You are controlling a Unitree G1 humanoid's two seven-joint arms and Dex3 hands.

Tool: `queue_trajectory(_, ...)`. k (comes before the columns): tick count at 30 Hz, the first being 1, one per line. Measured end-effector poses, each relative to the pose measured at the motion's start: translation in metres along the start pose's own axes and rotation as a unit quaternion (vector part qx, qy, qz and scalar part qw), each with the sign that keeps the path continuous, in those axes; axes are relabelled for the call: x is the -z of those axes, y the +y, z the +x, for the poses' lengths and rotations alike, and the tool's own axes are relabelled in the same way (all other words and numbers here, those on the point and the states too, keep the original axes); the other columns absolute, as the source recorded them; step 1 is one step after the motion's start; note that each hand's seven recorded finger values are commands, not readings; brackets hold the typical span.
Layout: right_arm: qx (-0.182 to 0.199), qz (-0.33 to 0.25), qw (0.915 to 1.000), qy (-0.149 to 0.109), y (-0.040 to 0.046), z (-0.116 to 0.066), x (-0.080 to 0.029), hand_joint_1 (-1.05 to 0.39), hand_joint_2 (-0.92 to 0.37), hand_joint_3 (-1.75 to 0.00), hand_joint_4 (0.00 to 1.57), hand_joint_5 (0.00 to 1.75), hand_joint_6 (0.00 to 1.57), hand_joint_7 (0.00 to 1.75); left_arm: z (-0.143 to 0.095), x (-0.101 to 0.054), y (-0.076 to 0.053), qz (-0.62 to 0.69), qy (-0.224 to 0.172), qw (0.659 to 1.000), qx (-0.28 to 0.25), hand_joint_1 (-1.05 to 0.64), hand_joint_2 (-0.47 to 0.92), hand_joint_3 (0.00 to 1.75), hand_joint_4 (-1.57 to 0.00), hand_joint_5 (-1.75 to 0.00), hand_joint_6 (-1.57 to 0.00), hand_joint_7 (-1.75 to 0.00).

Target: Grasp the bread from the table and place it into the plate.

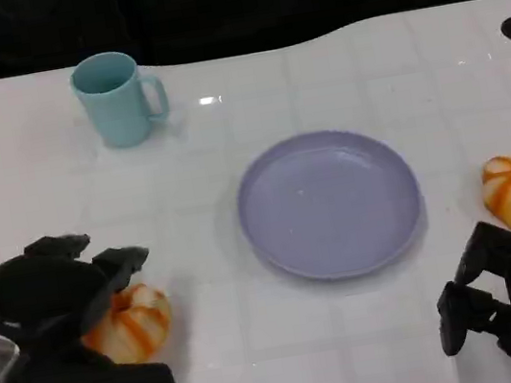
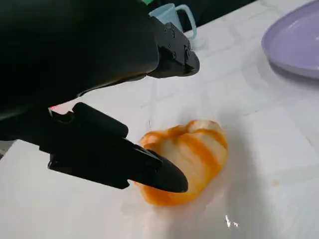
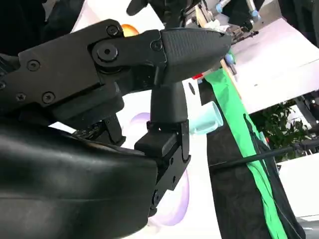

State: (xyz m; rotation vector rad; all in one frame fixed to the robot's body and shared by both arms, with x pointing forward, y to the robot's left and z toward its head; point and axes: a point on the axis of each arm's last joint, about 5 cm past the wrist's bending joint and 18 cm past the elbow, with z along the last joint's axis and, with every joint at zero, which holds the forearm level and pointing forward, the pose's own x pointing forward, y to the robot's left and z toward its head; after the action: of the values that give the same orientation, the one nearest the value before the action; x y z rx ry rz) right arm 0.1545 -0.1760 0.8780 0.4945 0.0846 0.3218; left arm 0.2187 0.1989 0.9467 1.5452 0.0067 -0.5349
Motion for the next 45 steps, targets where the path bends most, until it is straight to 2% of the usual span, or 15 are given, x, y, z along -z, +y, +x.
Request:
queue_trajectory(13,-0.003,0.001,1.0000,-0.001,-0.0002,0.001,0.000,-0.59,-0.92,-0.32,0.75,1.75,0.61,1.59,0.039,0.004,-0.023,-0.021,0.013,0.997,0.069,-0.63,0.86,0.00,-0.09,-0.09,-0.16,-0.01)
queue_trajectory(17,-0.004,0.000,1.0000,-0.001,-0.0001,0.001,0.000,-0.58,-0.92,-0.34,0.75,1.75,0.61,1.59,0.051,0.008,-0.031,-0.047,0.015,0.996,0.074,-0.63,0.86,0.00,-0.13,-0.11,-0.19,-0.02)
queue_trajectory(20,-0.003,0.000,1.0000,-0.001,-0.0001,0.001,0.000,-0.58,-0.92,-0.34,0.75,1.75,0.61,1.59,0.056,0.011,-0.037,-0.058,0.013,0.996,0.069,-0.54,0.91,0.03,-0.18,-0.14,-0.25,-0.04)
queue_trajectory(22,-0.001,0.000,1.0000,-0.001,0.0001,0.001,0.000,-0.59,-0.92,-0.34,0.75,1.75,0.61,1.59,0.058,0.013,-0.040,-0.076,0.009,0.995,0.064,-0.43,0.92,0.09,-0.34,-0.23,-0.33,-0.06)
queue_trajectory(23,-0.001,0.000,1.0000,-0.001,0.0001,0.000,0.000,-0.59,-0.92,-0.34,0.75,1.75,0.61,1.59,0.058,0.015,-0.042,-0.087,0.008,0.994,0.061,-0.36,0.92,0.13,-0.41,-0.69,-0.47,-0.07)
queue_trajectory(24,0.000,0.000,1.0000,-0.001,0.0002,0.000,0.000,-0.59,-0.92,-0.34,0.75,1.75,0.61,1.58,0.058,0.016,-0.045,-0.098,0.006,0.994,0.053,-0.30,0.92,0.23,-0.50,-1.06,-0.69,-0.12)
queue_trajectory(26,0.002,0.001,1.0000,0.000,0.0003,0.000,0.000,-0.58,-0.92,-0.34,0.75,1.75,0.61,1.58,0.058,0.018,-0.048,-0.116,0.001,0.993,0.025,-0.28,0.92,0.31,-0.72,-1.32,-1.01,-0.25)
queue_trajectory(27,0.002,0.001,1.0000,0.001,0.0004,0.000,0.000,-0.58,-0.92,-0.34,0.75,1.75,0.62,1.58,0.058,0.019,-0.050,-0.121,-0.001,0.993,0.010,-0.28,0.92,0.29,-0.78,-1.43,-1.07,-0.40)
queue_trajectory(28,0.002,0.002,1.0000,0.003,0.0004,0.000,0.000,-0.58,-0.92,-0.34,0.75,1.75,0.62,1.58,0.059,0.019,-0.050,-0.124,-0.005,0.992,-0.005,-0.27,0.92,0.37,-0.82,-1.62,-0.89,-1.08)
queue_trajectory(29,0.002,0.002,1.0000,0.004,0.0004,0.000,0.000,-0.59,-0.92,-0.33,0.75,1.75,0.62,1.58,0.059,0.020,-0.052,-0.126,-0.009,0.992,-0.020,-0.26,0.92,0.42,-0.86,-1.68,-0.79,-1.41)
queue_trajectory(30,0.002,0.002,1.0000,0.005,0.0003,0.000,0.000,-0.59,-0.92,-0.32,0.75,1.75,0.63,1.57,0.059,0.020,-0.054,-0.129,-0.014,0.991,-0.039,-0.24,0.91,0.48,-0.90,-1.72,-0.72,-1.61)
queue_trajectory(33,0.002,0.003,1.0000,0.007,0.0002,0.000,0.000,-0.59,-0.92,-0.33,0.75,1.75,0.63,1.57,0.060,0.018,-0.063,-0.141,-0.024,0.985,-0.100,-0.22,0.81,0.74,-0.91,-1.74,-0.67,-1.73)
queue_trajectory(35,0.002,0.003,1.0000,0.007,0.0002,0.000,0.000,-0.59,-0.92,-0.33,0.75,1.75,0.63,1.57,0.060,0.017,-0.068,-0.145,-0.030,0.980,-0.133,-0.23,0.79,0.84,-0.89,-1.75,-0.66,-1.74)
queue_trajectory(40,0.001,0.001,1.0000,0.005,-0.0001,0.001,-0.001,-0.60,-0.92,-0.30,0.76,1.75,0.64,1.57,0.060,0.015,-0.077,-0.138,-0.045,0.974,-0.174,-0.22,0.71,0.93,-0.88,-1.75,-0.67,-1.75)
queue_trajectory(45,0.003,0.002,1.0000,0.006,-0.0010,0.002,-0.001,-0.58,-0.92,-0.34,0.75,1.75,0.63,1.57,0.064,0.008,-0.076,-0.153,-0.055,0.967,-0.196,-0.23,0.59,1.09,-0.92,-1.75,-0.68,-1.75)
